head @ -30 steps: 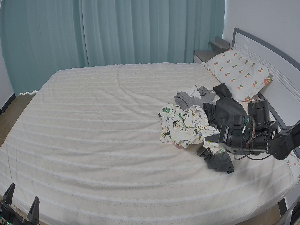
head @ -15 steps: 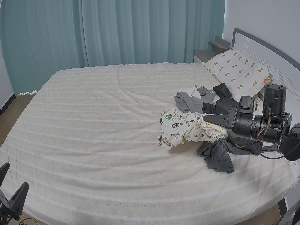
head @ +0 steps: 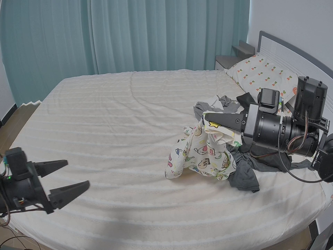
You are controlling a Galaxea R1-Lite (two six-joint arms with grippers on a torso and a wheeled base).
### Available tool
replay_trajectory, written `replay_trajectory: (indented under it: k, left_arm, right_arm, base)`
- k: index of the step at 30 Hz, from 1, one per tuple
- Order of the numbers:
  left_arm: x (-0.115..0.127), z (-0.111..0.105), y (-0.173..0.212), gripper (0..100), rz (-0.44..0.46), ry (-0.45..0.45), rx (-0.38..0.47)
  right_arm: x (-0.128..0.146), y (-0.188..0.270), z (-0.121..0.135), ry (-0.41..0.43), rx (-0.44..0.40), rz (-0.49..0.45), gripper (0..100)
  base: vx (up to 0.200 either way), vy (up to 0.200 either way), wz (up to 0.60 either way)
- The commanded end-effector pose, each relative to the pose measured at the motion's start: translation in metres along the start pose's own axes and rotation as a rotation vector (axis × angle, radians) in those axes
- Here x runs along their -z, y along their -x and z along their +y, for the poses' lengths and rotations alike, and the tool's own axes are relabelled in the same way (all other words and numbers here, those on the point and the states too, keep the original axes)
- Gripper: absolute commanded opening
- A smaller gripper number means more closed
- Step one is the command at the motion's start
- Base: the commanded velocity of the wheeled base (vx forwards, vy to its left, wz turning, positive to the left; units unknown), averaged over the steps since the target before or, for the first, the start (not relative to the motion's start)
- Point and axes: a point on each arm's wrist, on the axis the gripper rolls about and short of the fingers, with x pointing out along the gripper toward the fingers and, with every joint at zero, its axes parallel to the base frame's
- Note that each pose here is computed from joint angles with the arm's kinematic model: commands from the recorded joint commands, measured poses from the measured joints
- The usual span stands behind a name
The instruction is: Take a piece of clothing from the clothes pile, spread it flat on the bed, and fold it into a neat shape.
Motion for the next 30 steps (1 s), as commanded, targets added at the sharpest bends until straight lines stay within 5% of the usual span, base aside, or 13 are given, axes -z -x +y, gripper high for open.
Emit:
replay_trajectory:
  k: [1, 7, 15, 30]
  left_arm:
    - [0.052, 0.004, -0.135, 100, 0.279, 0.084, 0.096]
    - [0.074, -0.011, -0.175, 100, 0.261, 0.164, 0.150]
    - [0.108, -0.014, -0.207, 100, 0.252, 0.158, 0.142]
    - [0.138, -0.017, -0.230, 100, 0.227, 0.137, -0.045]
  right_arm:
    - [0.009, -0.001, 0.023, -0.015, -0.093, 0.031, 0]
    - [-0.003, 0.004, 0.043, -0.037, -0.158, -0.009, 0]
    - [0.004, -0.001, 0.055, -0.083, -0.202, 0.024, 0]
    - [0.008, -0.007, 0.053, -0.121, -0.189, 0.040, 0]
  base:
    - [0.000, 0.000, 0.00]
    - [0.000, 0.000, 0.00]
    - [0.000, 0.000, 0.00]
    - [0.000, 0.000, 0.00]
